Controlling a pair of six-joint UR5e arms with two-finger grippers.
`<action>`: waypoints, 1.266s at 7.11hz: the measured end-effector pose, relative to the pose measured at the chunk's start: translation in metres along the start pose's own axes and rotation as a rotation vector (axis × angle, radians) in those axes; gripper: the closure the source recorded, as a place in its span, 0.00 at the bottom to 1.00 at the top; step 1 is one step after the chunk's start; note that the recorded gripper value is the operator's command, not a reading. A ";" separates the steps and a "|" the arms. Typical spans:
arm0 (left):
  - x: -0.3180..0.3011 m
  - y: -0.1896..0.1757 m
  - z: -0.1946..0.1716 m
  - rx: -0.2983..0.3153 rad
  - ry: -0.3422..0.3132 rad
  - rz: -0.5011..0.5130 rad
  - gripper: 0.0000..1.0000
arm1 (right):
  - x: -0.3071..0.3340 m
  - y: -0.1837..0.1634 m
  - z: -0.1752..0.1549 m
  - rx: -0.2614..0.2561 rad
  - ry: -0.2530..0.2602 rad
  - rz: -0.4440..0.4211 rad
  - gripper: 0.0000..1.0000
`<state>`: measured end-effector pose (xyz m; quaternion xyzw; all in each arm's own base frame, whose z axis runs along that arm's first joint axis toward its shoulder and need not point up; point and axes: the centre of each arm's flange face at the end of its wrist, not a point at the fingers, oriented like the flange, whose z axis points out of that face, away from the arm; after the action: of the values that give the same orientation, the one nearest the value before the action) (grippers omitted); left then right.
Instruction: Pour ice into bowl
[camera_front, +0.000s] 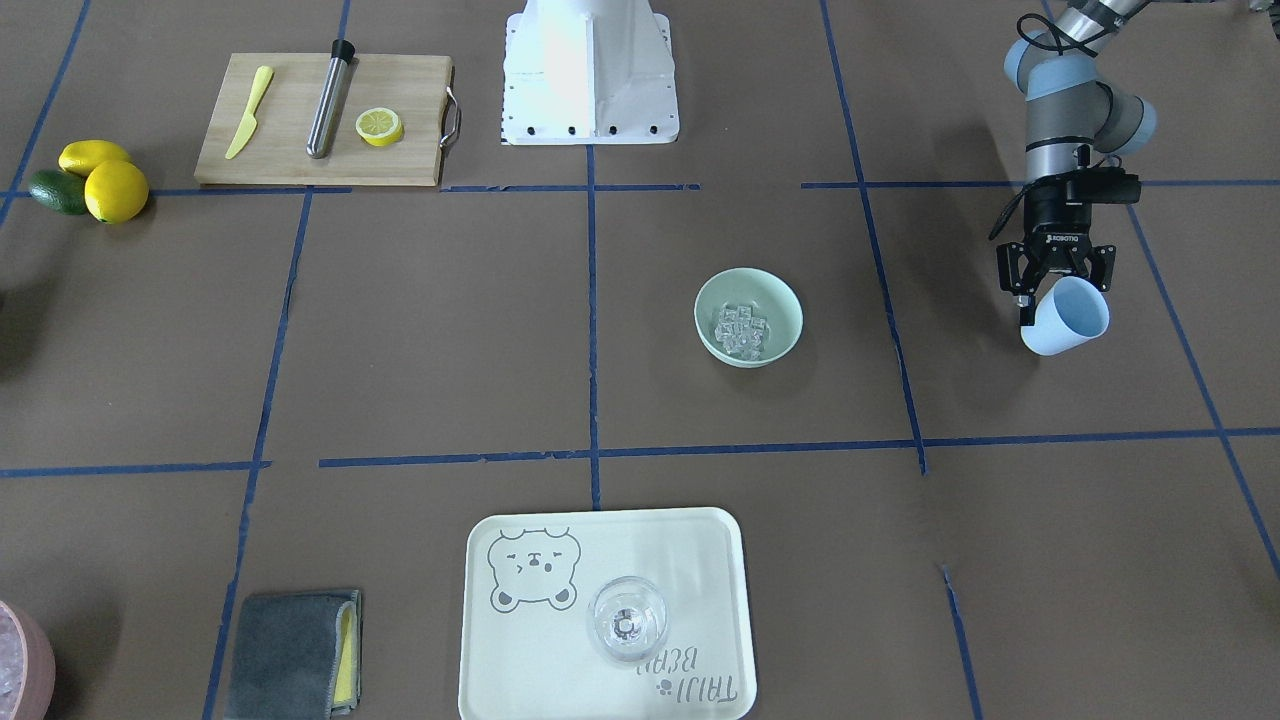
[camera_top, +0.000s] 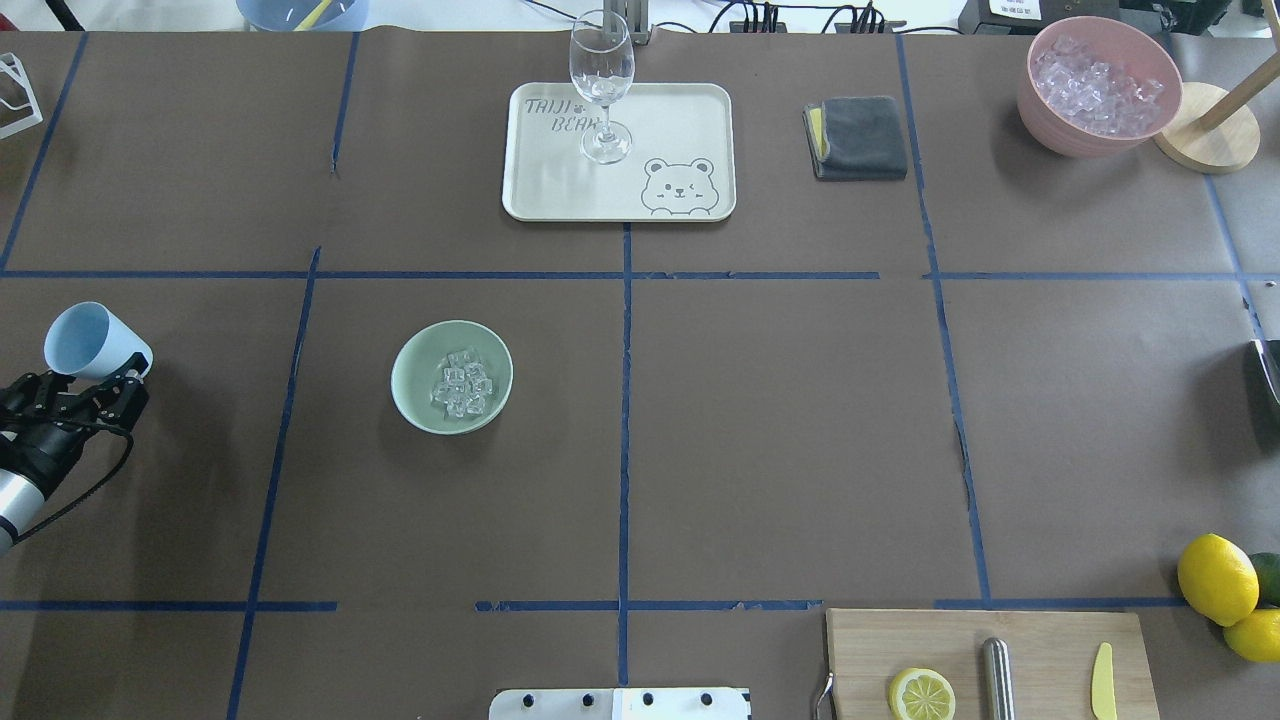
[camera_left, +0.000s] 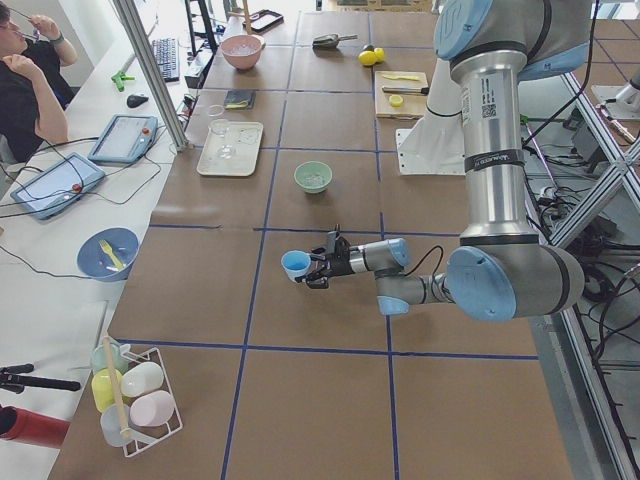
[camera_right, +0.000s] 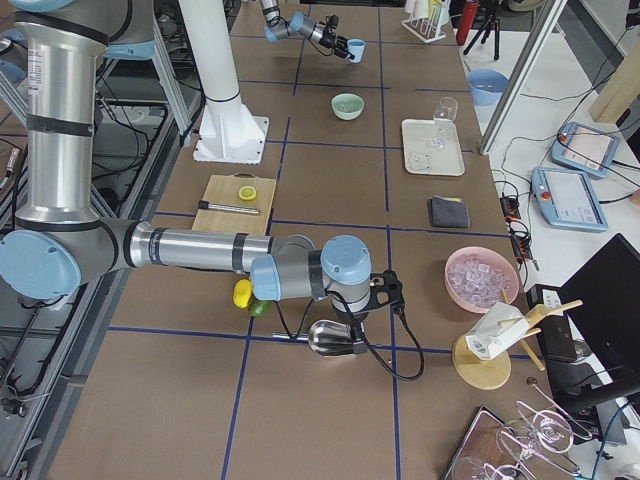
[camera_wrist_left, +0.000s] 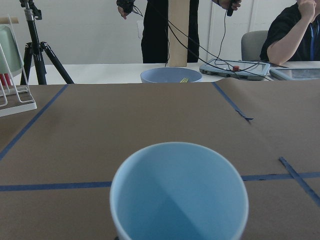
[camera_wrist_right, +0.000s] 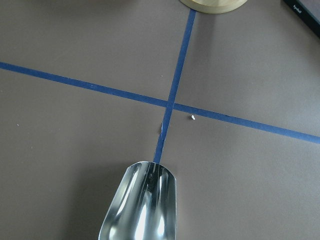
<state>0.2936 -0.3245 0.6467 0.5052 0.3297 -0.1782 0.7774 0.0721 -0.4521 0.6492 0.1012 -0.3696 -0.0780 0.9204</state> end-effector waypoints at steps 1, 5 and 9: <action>-0.001 0.002 0.001 -0.002 -0.003 0.005 1.00 | 0.000 0.000 0.000 0.000 0.001 0.001 0.00; -0.002 0.006 0.003 -0.004 -0.006 0.009 0.00 | 0.000 -0.001 0.000 0.001 0.000 0.000 0.00; -0.004 0.002 0.000 -0.001 0.000 0.016 0.00 | -0.001 -0.001 -0.001 0.003 0.000 -0.001 0.00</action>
<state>0.2917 -0.3235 0.6510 0.5073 0.3258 -0.1715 0.7792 0.0725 -0.4531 0.6474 0.1028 -0.3695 -0.0778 0.9202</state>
